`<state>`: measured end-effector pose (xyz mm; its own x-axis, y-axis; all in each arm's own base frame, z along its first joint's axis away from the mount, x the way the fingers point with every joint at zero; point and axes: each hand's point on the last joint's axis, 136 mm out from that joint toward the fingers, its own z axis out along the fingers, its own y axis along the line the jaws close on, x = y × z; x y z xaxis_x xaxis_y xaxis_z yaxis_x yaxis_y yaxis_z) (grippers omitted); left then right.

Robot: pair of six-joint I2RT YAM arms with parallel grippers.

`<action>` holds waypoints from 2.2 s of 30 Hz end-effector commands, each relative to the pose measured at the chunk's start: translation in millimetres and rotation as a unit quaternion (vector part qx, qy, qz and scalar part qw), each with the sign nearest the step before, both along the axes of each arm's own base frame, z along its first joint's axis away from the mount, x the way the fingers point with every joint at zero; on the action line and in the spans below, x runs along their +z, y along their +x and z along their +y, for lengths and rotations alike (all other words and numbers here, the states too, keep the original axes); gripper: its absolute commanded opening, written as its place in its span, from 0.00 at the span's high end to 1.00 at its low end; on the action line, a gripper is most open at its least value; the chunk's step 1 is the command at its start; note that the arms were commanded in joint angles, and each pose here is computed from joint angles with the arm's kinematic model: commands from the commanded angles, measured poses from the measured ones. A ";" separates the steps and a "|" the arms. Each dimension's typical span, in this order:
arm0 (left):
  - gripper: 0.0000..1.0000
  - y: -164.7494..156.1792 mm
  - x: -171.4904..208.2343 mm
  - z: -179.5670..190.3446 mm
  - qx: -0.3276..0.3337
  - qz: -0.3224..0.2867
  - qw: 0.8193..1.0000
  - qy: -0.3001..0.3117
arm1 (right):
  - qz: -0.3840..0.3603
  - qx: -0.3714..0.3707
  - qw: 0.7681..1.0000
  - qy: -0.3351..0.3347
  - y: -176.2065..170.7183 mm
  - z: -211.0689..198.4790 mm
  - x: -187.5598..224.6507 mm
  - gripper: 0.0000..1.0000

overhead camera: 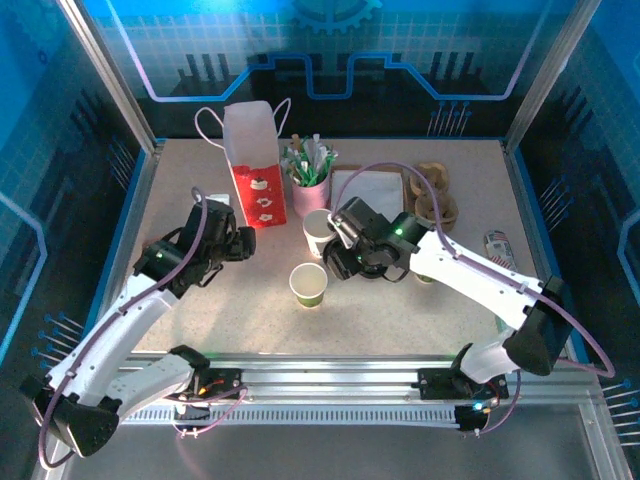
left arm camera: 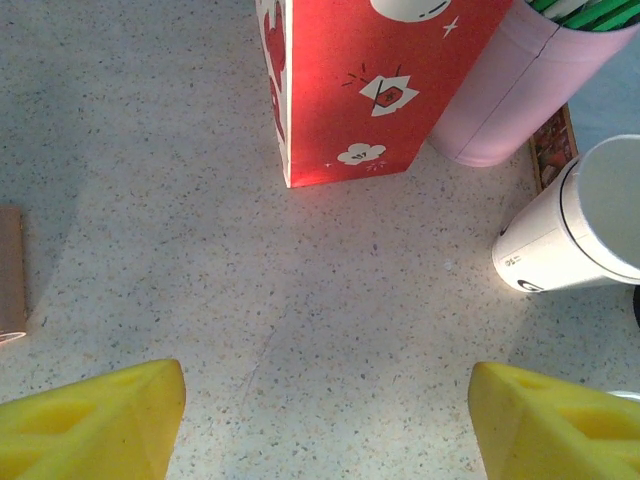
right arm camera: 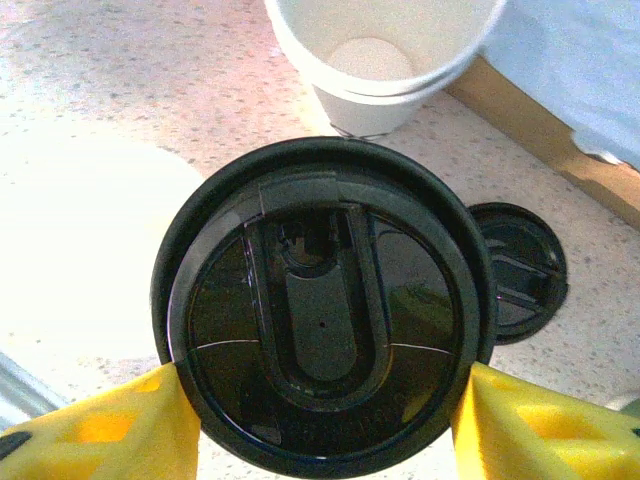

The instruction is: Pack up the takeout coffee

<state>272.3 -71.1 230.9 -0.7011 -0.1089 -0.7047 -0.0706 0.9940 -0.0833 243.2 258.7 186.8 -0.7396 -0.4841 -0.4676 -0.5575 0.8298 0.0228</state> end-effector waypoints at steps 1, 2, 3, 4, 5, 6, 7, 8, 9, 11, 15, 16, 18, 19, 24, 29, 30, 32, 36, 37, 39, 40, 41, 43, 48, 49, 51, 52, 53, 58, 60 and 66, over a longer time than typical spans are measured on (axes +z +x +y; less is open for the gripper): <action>0.23 -1.1 4.0 2.2 0.001 -0.013 1.000 -0.009 | 0.013 0.014 1.000 -0.001 -10.9 16.2 -0.5 0.39; 0.22 -1.1 4.6 2.2 0.001 -0.014 1.000 -0.010 | 0.014 0.021 1.000 0.000 -13.2 22.3 -1.3 0.40; 0.22 -1.2 4.6 2.4 0.002 -0.014 1.000 -0.011 | 0.016 0.027 1.000 0.000 -15.3 27.2 -2.5 0.40; 0.22 -1.4 4.4 2.2 0.001 -0.014 1.000 -0.011 | 0.017 0.033 0.999 0.000 -17.2 32.3 -3.7 0.40; 0.22 -1.5 4.5 1.8 0.000 -0.014 1.000 -0.012 | 0.017 0.038 0.999 0.000 -18.2 37.1 -4.8 0.40; 0.22 -1.7 3.8 1.7 0.000 -0.013 1.000 -0.012 | 0.019 0.042 0.999 0.000 -19.5 41.5 -6.7 0.40; 0.22 -1.7 3.6 1.3 -0.001 -0.012 1.000 -0.013 | 0.021 0.047 0.999 0.000 -21.0 46.4 -8.1 0.40; 0.22 -1.6 3.2 1.0 -0.001 -0.012 1.000 -0.013 | 0.022 0.053 0.998 -0.002 -22.3 50.6 -9.2 0.40; 0.22 -1.3 3.5 1.0 -0.002 -0.012 1.000 -0.013 | 0.023 0.056 0.998 -0.004 -23.4 53.9 -11.0 0.40; 0.22 -1.1 3.2 0.6 -0.003 -0.012 1.000 -0.013 | 0.024 0.063 0.998 -0.005 -24.7 60.5 -12.3 0.40; 0.22 -0.9 2.2 -0.5 -0.006 -0.010 1.000 -0.013 | 0.030 0.071 0.997 -0.006 -26.5 69.5 -18.0 0.40; 0.22 -0.8 2.0 -0.7 -0.006 -0.010 1.000 -0.014 | 0.032 0.072 0.997 -0.007 -26.8 71.2 -19.6 0.40; 0.22 -0.7 1.4 -1.3 -0.008 -0.008 1.000 -0.014 | 0.038 0.077 0.996 -0.007 -29.0 75.1 -23.0 0.40; 0.22 -0.7 1.3 -1.3 -0.007 -0.008 1.000 -0.014 | 0.038 0.079 0.996 -0.008 -29.6 76.9 -24.3 0.41; 0.22 -1.0 0.6 -2.1 -0.010 -0.007 1.000 -0.015 | 0.042 0.084 0.996 -0.011 -31.1 82.5 -28.8 0.41; 0.22 -0.7 -0.8 -2.8 -0.011 -0.004 1.000 -0.016 | 0.044 0.085 0.995 -0.019 -30.4 83.2 -33.3 0.41; 0.21 -0.7 -0.8 -3.0 -0.012 -0.004 1.000 -0.016 | 0.043 0.084 0.995 -0.021 -30.0 82.8 -34.3 0.41; 0.21 -0.7 -0.9 -2.8 -0.012 -0.003 1.000 -0.016 | 0.045 0.084 0.995 -0.021 -29.8 83.6 -35.1 0.41; 0.21 -0.4 -1.8 -3.6 -0.013 -0.001 1.000 -0.017 | 0.048 0.084 0.995 -0.024 -29.4 84.0 -37.4 0.41; 0.21 0.0 -2.1 -3.5 -0.013 -0.001 1.000 -0.018 | 0.048 0.085 0.995 -0.026 -30.2 84.6 -38.2 0.41; 0.21 -0.1 -2.2 -3.6 -0.012 0.000 1.000 -0.019 | 0.048 0.085 0.995 -0.030 -29.9 84.9 -39.8 0.41; 0.21 0.1 -2.3 -3.3 -0.012 0.000 1.000 -0.020 | 0.048 0.087 0.995 -0.032 -30.7 85.0 -40.4 0.41; 0.21 0.0 -2.2 -3.5 -0.012 0.000 1.000 -0.020 | 0.049 0.086 0.994 -0.034 -30.5 84.6 -41.3 0.41; 0.21 0.1 -2.2 -3.4 -0.012 0.000 1.000 -0.021 | 0.050 0.085 0.994 -0.044 -31.3 82.4 -43.7 0.41; 0.21 0.3 -2.2 -3.6 -0.012 0.000 1.000 -0.023 | 0.050 0.088 0.994 -0.052 -32.4 81.6 -45.1 0.41; 0.21 0.2 -2.5 -3.8 -0.013 0.001 1.000 -0.022 | 0.051 0.087 0.993 -0.055 -32.8 80.8 -46.1 0.41; 0.21 0.3 -2.6 -3.9 -0.013 0.001 1.000 -0.023 | 0.050 0.087 0.993 -0.061 -33.2 79.6 -46.1 0.41; 0.21 0.1 -2.7 -4.0 -0.013 0.001 1.000 -0.022 | 0.049 0.087 0.993 -0.064 -33.4 78.4 -45.1 0.41; 0.21 0.2 -2.7 -3.8 -0.013 0.001 1.000 -0.022 | 0.046 0.086 0.993 -0.066 -33.2 77.2 -44.0 0.41; 0.21 0.4 -2.6 -3.8 -0.013 0.001 1.000 -0.023 | 0.033 0.083 0.994 -0.065 -31.9 72.7 -34.4 0.41; 0.21 0.3 -2.8 -3.7 -0.013 0.002 1.000 -0.023 | 0.030 0.082 0.994 -0.064 -31.4 72.3 -31.9 0.41; 0.21 0.2 -2.7 -3.6 -0.013 0.001 1.000 -0.023 | 0.038 0.085 0.993 -0.071 -32.9 72.9 -40.5 0.41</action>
